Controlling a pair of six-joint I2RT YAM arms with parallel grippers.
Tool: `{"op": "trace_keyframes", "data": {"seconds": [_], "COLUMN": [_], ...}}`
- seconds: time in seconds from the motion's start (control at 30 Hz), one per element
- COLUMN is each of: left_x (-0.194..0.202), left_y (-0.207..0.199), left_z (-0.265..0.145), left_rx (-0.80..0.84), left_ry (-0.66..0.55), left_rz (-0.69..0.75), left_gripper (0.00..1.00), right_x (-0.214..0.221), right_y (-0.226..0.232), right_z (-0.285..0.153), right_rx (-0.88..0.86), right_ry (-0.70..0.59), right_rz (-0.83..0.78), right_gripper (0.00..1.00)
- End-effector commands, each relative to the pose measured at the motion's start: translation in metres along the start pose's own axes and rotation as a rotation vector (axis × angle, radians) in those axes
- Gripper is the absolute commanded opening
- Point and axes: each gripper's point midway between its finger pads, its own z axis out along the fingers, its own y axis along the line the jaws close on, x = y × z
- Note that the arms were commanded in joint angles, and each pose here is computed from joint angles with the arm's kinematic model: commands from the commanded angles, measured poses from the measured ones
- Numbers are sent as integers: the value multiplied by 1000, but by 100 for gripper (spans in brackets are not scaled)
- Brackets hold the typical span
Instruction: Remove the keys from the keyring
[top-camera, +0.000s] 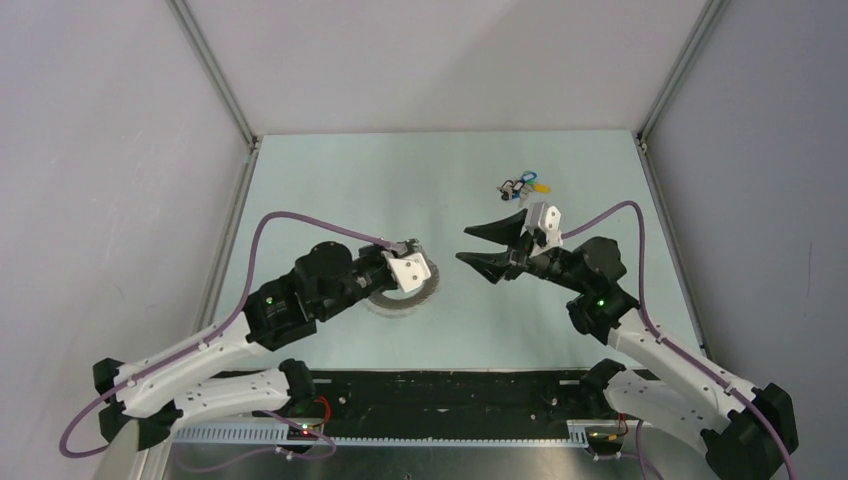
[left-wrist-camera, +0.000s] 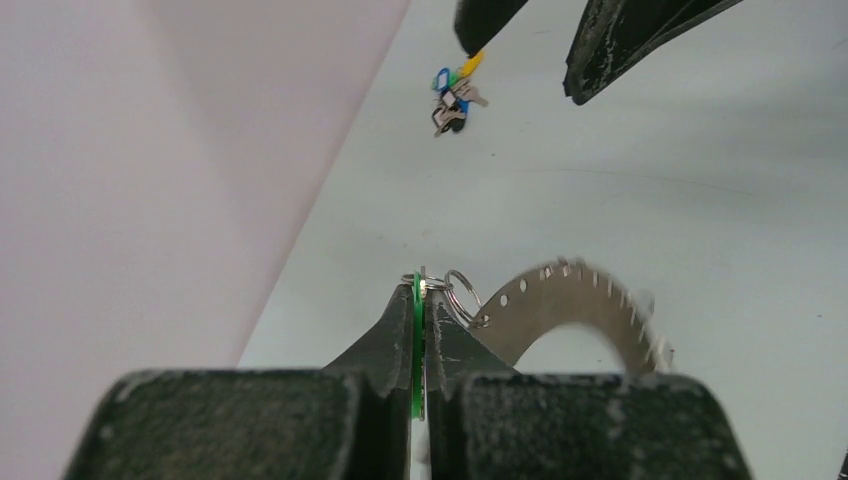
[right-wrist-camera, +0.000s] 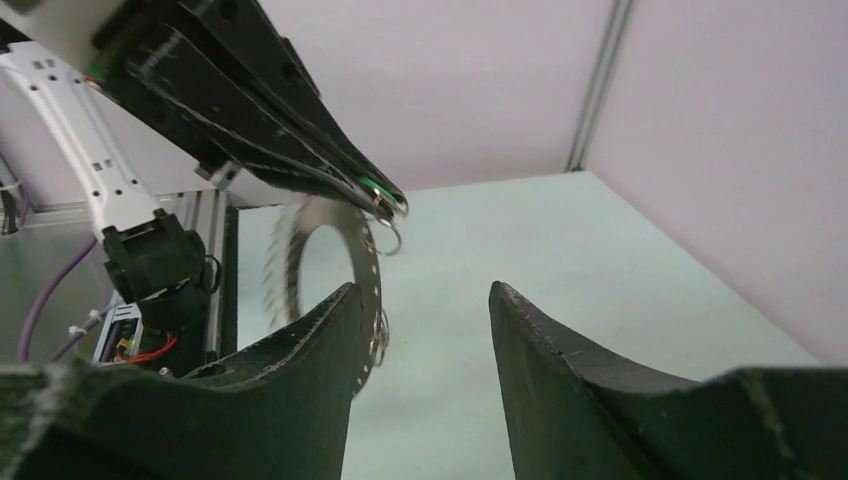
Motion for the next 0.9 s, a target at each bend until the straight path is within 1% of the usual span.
{"op": "trace_keyframes", "data": {"seconds": [0.0,0.17,0.2,0.3,0.87], "left_x": [-31,-32,-31,-31,-38], "left_y": [3,4,3,5,0], "left_z": [-2,-5,-5,-5,-8], "left_rx": [8,4,5,-5,22], "left_ry": [-137,-148,-147,-153,-191], "left_rz": [-17,-12,-11,-13,-24], "left_gripper": [2,2,2,2,0], "right_x": [-27,-23,-25,-21,-10], "right_y": [15,22,23,22,34], "right_z": [6,16,18,25,51], "right_rx": [-80,-148,-159,-173,-266], "right_ry": [-105,-102,-105,-89,-49], "right_rz": [-104,-129,-132,-125,-101], "right_gripper": [54,48,44,37,34]}}
